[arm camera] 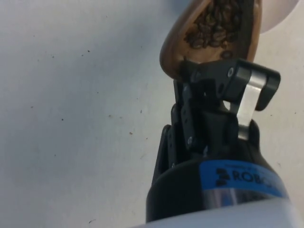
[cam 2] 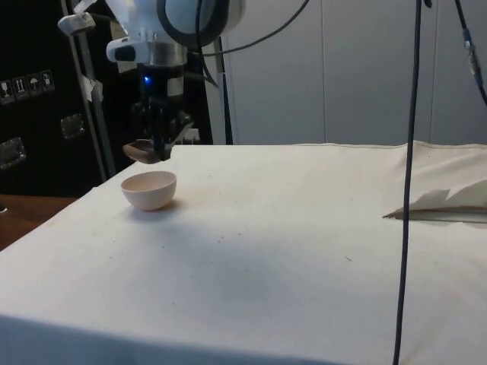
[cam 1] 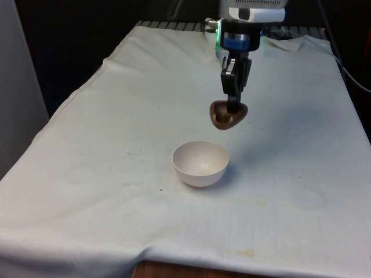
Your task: Pour the coffee beans from the cup into the bowl.
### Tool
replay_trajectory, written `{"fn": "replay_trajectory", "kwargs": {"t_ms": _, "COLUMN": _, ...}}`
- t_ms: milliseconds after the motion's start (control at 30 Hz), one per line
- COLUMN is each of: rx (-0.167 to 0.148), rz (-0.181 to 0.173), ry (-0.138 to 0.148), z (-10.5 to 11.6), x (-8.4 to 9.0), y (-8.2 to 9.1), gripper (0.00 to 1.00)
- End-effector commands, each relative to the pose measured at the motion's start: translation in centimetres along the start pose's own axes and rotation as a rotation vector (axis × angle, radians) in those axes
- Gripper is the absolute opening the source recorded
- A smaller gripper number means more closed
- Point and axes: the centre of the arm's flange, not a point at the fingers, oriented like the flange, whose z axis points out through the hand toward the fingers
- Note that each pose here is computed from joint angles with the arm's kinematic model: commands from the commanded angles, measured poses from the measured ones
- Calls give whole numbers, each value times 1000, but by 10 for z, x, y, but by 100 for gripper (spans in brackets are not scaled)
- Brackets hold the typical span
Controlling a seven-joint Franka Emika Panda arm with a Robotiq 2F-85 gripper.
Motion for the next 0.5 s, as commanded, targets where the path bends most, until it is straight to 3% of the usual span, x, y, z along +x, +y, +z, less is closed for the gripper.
{"fn": "replay_trajectory", "kwargs": {"t_ms": 0, "rx": -3, "rz": 10, "ry": 2, "z": -2, "x": 0, "y": 0, "gripper": 0}}
{"fn": "replay_trajectory", "kwargs": {"t_ms": 233, "rx": -7, "rz": 39, "ry": 2, "z": -4, "x": 1, "y": 1, "gripper": 0}}
{"fn": "replay_trajectory", "kwargs": {"t_ms": 467, "rx": -18, "rz": 96, "ry": 3, "z": -11, "x": 4, "y": 3, "gripper": 0}}
